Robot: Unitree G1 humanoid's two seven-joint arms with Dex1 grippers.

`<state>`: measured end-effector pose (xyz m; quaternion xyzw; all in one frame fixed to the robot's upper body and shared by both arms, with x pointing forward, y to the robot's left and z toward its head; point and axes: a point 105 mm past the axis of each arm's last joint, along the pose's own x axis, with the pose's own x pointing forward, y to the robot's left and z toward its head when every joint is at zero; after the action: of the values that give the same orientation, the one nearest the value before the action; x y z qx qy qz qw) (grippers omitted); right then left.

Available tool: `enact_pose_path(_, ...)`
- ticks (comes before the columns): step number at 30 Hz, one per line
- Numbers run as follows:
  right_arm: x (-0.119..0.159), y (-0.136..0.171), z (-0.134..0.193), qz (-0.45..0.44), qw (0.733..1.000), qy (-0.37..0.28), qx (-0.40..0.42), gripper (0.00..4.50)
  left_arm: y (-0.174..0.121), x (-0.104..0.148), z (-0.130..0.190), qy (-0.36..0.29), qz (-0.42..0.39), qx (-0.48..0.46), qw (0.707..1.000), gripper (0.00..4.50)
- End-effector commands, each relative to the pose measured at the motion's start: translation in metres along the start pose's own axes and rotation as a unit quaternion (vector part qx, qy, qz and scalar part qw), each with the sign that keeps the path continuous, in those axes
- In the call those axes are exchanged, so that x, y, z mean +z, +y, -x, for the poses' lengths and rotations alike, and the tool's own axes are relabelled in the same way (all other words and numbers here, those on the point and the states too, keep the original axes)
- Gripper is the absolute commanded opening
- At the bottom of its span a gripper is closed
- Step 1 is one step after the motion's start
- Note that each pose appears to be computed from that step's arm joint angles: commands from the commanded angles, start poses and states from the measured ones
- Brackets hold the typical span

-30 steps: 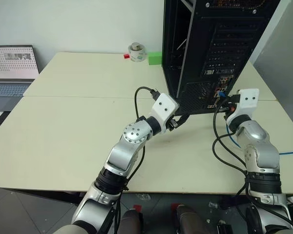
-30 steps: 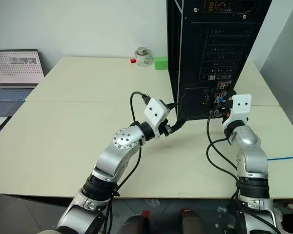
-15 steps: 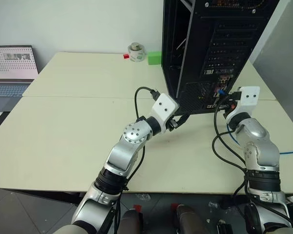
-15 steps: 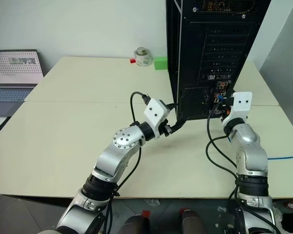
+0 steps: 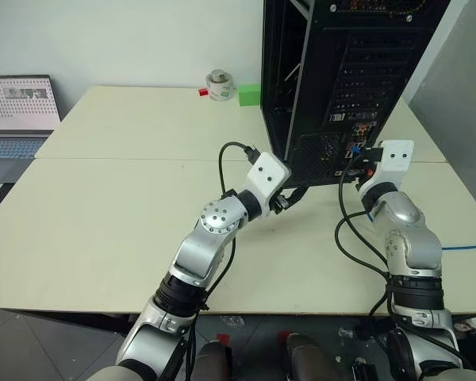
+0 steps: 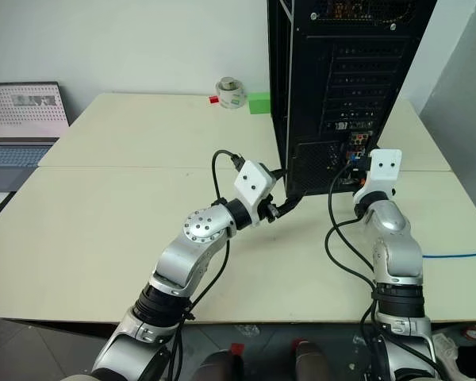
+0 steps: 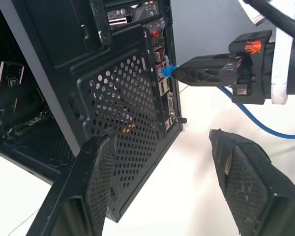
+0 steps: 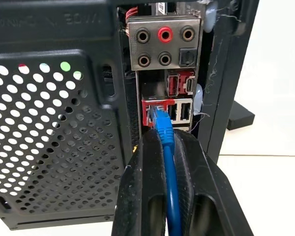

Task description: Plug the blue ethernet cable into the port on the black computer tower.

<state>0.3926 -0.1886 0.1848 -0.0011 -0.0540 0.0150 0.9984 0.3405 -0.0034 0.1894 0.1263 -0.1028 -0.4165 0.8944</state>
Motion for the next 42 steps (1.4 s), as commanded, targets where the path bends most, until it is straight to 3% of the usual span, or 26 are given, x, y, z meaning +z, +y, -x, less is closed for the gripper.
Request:
enact_pose_path(1, 0.018, 0.015, -0.002, 0.01, 0.999, -0.036, 0.006, 0.0, 0.001, 0.013, 0.001, -0.023, -0.006, 0.004, 1.0, 3.17)
enact_pose_path(21, 0.015, 0.023, -0.012, 0.007, 0.999, -0.036, 0.021, 0.0, 0.001, 0.014, 0.002, -0.022, -0.002, 0.007, 1.0, 3.17)
enact_pose_path(23, 0.014, 0.019, -0.011, 0.01, 0.999, -0.033, 0.021, 0.7, 0.001, 0.013, 0.002, -0.023, -0.002, 0.006, 1.0, 3.17)
enact_pose_path(25, 0.014, 0.015, -0.009, 0.018, 0.999, -0.032, 0.027, 0.86, 0.002, 0.013, 0.002, -0.022, -0.001, 0.005, 1.0, 3.17)
enact_pose_path(30, 0.015, 0.007, 0.0, 0.05, 0.997, -0.028, 0.051, 1.94, 0.008, 0.011, 0.006, -0.021, 0.004, 0.003, 1.0, 3.17)
enact_pose_path(34, 0.02, -0.001, 0.016, 0.075, 0.993, -0.025, 0.09, 2.75, 0.034, 0.007, 0.017, -0.014, -0.016, 0.031, 0.999, 3.17)
enact_pose_path(37, 0.021, -0.005, 0.031, 0.088, 0.986, -0.017, 0.143, 3.27, 0.067, -0.009, 0.033, 0.039, -0.029, 0.07, 0.996, 3.17)
enact_pose_path(41, 0.02, -0.008, 0.048, 0.086, 0.976, -0.009, 0.2, 4.14, 0.084, -0.017, 0.06, 0.067, -0.05, 0.068, 0.994, 3.17)
enact_pose_path(42, 0.019, -0.009, 0.055, 0.085, 0.972, -0.005, 0.219, 4.14, 0.086, -0.019, 0.07, 0.071, -0.047, 0.061, 0.995, 3.17)
